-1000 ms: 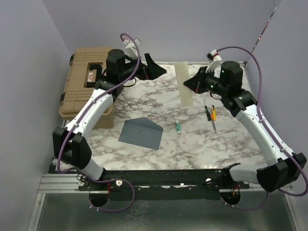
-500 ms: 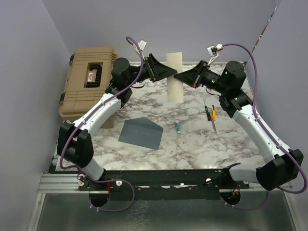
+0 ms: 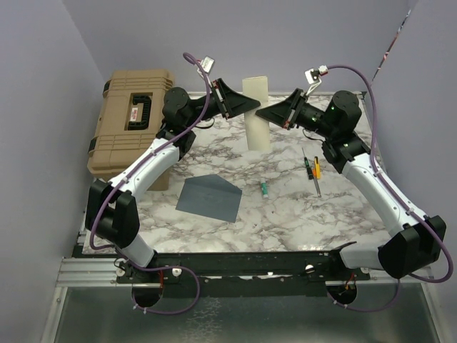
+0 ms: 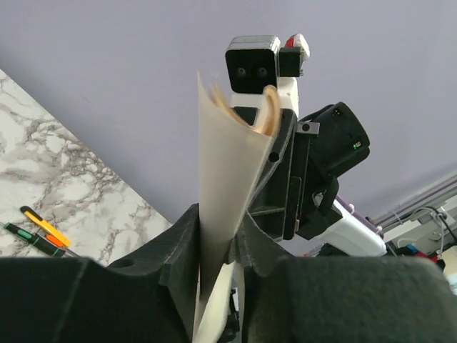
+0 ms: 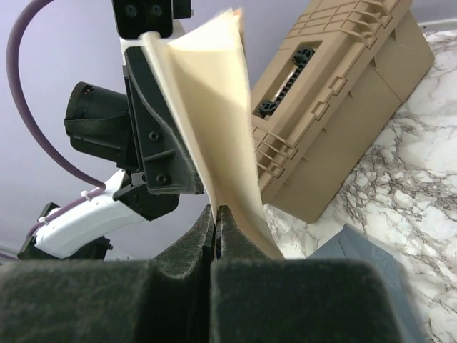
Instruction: Place the letter into the envelope and seal it
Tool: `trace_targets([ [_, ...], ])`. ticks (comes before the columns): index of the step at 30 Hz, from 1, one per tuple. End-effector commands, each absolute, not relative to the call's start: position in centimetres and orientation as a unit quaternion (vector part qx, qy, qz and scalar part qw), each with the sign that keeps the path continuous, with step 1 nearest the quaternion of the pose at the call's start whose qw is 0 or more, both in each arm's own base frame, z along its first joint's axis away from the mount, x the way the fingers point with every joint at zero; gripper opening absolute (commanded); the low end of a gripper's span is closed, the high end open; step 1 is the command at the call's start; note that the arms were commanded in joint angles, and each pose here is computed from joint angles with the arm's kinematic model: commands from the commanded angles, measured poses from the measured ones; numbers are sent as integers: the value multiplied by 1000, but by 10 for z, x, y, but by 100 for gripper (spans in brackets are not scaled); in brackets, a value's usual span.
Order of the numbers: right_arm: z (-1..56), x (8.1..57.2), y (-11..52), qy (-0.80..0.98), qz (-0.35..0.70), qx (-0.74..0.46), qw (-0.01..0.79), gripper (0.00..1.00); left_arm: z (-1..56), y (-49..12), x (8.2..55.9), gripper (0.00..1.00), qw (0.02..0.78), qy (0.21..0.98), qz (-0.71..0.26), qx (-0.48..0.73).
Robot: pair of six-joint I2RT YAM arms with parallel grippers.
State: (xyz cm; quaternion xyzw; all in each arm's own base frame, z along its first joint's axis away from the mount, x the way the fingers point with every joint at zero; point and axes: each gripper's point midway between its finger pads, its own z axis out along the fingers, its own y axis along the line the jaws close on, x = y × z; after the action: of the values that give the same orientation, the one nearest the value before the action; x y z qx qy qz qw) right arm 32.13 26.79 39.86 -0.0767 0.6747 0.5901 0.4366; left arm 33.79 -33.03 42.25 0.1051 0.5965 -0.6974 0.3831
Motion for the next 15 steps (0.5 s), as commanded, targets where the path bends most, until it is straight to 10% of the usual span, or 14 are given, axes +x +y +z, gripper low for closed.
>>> trace_targets([
  [1,389,320,271,681,592,-79,423,0,413,-330,342,22,387,596,-695,114],
  [7,387,318,265,694,567,-87,435,24,411,-326,343,0,392,596,-690,118],
  [15,381,307,242,719,516,-78,458,70,413,-323,341,0,382,598,-696,112],
])
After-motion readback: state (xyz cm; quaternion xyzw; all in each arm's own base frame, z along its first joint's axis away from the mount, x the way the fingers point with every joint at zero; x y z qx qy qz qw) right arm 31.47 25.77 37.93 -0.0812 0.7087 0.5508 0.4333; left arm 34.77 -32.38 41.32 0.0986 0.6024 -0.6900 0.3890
